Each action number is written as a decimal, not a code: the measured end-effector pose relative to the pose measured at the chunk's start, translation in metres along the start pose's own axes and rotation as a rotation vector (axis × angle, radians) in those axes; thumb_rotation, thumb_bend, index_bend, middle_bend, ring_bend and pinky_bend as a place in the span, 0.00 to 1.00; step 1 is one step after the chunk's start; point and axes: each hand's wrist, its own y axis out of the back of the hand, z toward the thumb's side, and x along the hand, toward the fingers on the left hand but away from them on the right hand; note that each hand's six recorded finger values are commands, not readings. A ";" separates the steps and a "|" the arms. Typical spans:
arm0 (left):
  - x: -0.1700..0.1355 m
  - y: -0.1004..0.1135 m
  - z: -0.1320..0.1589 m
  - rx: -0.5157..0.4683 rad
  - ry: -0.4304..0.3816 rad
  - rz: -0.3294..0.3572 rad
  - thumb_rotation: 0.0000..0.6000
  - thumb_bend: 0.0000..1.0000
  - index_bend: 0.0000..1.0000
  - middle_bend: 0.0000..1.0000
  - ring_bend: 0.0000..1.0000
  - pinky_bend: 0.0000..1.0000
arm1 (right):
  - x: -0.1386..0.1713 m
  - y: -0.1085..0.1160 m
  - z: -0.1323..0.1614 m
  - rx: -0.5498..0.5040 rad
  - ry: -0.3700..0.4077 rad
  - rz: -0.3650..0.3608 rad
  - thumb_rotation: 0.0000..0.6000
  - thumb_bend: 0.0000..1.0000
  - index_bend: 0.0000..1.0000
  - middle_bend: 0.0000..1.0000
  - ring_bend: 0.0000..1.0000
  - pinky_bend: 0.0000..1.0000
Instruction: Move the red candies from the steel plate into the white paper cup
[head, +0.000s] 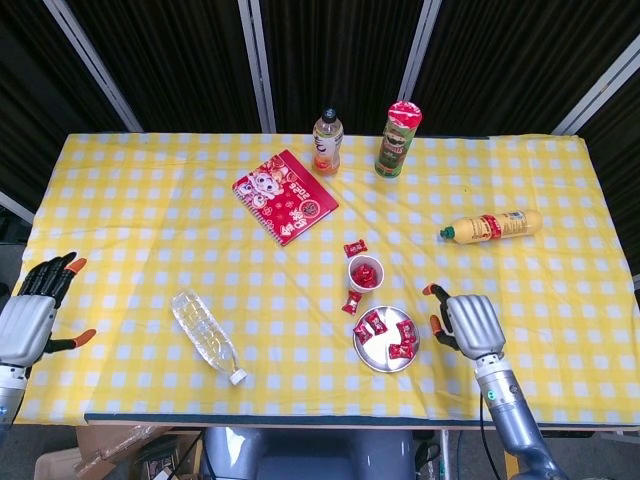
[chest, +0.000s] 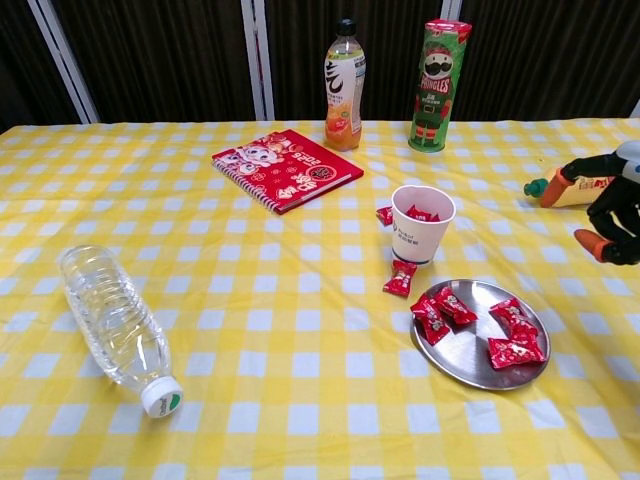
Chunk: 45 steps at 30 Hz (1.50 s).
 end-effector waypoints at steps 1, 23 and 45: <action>0.000 0.000 0.000 0.000 0.001 0.000 1.00 0.07 0.00 0.00 0.00 0.00 | -0.001 0.001 0.006 -0.004 0.018 -0.001 1.00 0.54 0.33 0.81 0.78 0.88; 0.000 0.003 -0.002 -0.021 -0.003 0.009 1.00 0.07 0.00 0.00 0.00 0.00 | -0.019 -0.048 0.095 -0.015 0.186 0.135 1.00 0.47 0.35 0.81 0.78 0.88; 0.002 0.001 -0.001 -0.029 -0.003 -0.003 1.00 0.07 0.00 0.00 0.00 0.00 | -0.074 -0.055 0.100 0.130 0.205 0.152 1.00 0.35 0.36 0.81 0.78 0.88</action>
